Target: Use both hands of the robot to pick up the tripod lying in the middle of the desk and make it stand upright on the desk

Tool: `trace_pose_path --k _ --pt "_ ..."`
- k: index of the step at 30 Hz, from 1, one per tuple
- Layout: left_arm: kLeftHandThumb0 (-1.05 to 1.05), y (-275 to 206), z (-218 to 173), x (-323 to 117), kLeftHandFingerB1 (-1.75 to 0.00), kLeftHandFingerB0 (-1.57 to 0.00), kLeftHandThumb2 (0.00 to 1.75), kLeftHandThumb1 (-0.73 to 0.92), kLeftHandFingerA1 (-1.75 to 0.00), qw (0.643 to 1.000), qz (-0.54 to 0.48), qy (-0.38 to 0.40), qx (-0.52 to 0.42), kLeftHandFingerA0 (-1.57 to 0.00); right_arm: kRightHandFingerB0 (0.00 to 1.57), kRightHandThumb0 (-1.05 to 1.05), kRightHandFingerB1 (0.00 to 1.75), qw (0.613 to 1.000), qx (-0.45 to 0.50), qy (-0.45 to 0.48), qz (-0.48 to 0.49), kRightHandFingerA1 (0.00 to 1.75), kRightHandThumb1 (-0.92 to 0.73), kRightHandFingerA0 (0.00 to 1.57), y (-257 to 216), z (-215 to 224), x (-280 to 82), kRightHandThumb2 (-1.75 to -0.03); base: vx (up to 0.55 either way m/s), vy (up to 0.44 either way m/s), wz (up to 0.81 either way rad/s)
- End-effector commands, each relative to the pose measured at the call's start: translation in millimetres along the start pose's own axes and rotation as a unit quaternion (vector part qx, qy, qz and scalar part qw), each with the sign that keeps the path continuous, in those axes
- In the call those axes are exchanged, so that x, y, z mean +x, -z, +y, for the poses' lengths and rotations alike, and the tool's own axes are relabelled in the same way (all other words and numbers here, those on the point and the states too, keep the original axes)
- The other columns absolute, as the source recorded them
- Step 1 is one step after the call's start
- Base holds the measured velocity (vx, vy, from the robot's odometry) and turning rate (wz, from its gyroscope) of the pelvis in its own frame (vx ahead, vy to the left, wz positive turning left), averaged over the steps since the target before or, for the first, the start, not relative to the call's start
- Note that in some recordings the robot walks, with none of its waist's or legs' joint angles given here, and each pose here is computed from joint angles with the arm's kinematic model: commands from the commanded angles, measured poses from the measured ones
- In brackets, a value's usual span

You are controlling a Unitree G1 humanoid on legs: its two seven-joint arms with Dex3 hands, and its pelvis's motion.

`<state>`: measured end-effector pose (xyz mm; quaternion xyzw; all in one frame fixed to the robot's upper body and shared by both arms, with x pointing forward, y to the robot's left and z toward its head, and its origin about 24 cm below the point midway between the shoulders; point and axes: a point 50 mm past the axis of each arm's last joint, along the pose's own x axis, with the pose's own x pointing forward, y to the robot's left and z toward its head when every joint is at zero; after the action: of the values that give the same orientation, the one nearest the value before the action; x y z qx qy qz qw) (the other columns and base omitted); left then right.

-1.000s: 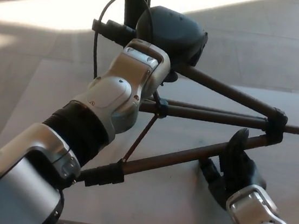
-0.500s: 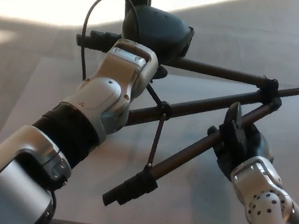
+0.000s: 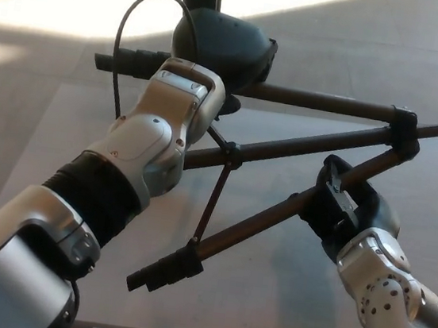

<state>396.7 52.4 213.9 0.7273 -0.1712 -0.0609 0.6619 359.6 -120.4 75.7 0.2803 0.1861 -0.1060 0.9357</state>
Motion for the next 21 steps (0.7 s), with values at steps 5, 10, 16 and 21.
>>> trace_pose_path --k 5,10,16,21 --pt "-0.32 2.4 -4.2 -3.3 -0.96 -0.78 0.72 0.77 -1.49 0.999 -0.007 -0.008 0.033 -0.84 0.68 -0.23 1.69 0.998 -0.029 -0.002 -0.048 1.75 -0.70 1.00 -13.4 5.8 -3.9 -1.08 0.00 0.000 0.00" --pt "-0.30 13.7 -4.6 -3.2 -1.16 -0.76 0.68 0.76 -1.70 0.999 0.010 -0.004 0.041 -0.84 0.69 -0.21 1.63 0.993 -0.054 -0.016 -0.101 1.75 -0.62 1.00 -28.4 9.1 -6.4 -1.20 0.00 0.000 0.00" --pt "-0.47 32.4 -0.9 -5.5 -1.24 -0.77 0.63 0.65 -1.66 0.999 0.031 -0.001 0.042 -0.83 0.81 -0.22 1.50 0.980 -0.102 -0.015 -0.169 1.75 -0.51 1.03 -65.7 15.9 -9.7 -1.26 0.00 0.000 0.00" --pt "-0.25 46.3 11.9 -5.1 -1.01 -0.80 0.68 0.65 -1.46 0.997 0.053 -0.050 0.011 -0.87 0.84 -0.19 1.48 0.968 -0.147 -0.016 -0.201 1.75 -0.49 1.04 -87.4 23.5 -13.7 -1.28 0.00 0.000 0.00"
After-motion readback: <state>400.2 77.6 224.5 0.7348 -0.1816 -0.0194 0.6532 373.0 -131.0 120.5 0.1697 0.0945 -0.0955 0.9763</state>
